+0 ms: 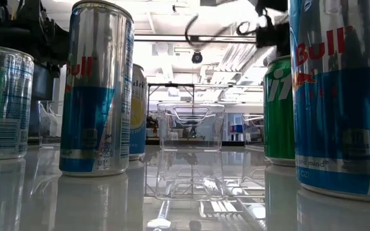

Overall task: Sort soda cans
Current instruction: Adjust the right transparent bin

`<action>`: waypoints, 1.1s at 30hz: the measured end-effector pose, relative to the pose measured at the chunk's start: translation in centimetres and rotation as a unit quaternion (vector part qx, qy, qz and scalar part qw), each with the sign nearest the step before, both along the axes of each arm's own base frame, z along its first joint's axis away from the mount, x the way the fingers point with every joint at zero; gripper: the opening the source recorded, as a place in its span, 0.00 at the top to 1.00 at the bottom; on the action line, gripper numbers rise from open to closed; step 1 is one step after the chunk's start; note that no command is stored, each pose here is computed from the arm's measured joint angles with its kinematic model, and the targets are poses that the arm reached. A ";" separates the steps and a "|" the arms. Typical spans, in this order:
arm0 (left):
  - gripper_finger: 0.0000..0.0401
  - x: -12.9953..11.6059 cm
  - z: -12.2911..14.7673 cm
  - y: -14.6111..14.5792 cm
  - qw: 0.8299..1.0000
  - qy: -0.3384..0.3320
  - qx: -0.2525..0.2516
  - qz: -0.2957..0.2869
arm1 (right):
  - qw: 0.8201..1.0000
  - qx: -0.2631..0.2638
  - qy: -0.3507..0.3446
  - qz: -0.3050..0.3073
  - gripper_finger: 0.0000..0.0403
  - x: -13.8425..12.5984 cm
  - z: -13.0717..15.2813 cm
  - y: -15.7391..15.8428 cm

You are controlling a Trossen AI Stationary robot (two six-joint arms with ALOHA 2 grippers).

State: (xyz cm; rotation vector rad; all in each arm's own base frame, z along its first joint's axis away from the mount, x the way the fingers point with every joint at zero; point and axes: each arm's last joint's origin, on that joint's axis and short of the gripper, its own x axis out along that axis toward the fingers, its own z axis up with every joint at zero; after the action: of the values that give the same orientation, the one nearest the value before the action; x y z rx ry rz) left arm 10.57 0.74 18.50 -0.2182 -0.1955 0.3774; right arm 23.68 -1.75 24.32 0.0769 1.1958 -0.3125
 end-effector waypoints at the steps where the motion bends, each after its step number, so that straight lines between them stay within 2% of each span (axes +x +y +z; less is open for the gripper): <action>1: 0.80 0.0 0.0 0.0 1.000 0.000 0.000 0.000 | 1.000 0.001 0.005 -0.005 0.57 -0.2 -0.5 0.0; 6: 0.80 0.0 0.0 0.1 1.000 0.003 0.006 0.010 | 0.999 -0.006 0.014 -0.028 0.83 -0.6 -2.2 -0.1; 10: 0.80 0.0 0.0 0.1 1.000 0.003 0.007 0.011 | 0.998 -0.032 0.028 -0.045 0.97 -1.1 -3.3 -0.5; 17: 0.80 0.0 0.0 0.1 1.000 0.004 0.006 0.012 | 0.996 -0.043 0.005 -0.083 0.97 -1.4 -4.7 -2.4; 22: 0.80 0.0 0.0 0.1 1.000 0.003 0.006 0.012 | 0.995 -0.052 -0.034 -0.080 1.00 -1.1 -5.4 -3.7; 33: 0.80 0.0 0.0 0.1 1.000 0.003 0.006 0.012 | 0.991 -0.101 -0.066 -0.061 1.00 -0.5 -4.9 -5.1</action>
State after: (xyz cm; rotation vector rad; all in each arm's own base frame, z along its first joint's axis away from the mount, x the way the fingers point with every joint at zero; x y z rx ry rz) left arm 10.55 0.80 18.50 -0.2027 -0.1949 0.4014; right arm 23.16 -6.88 19.45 -0.0049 1.0249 -0.5264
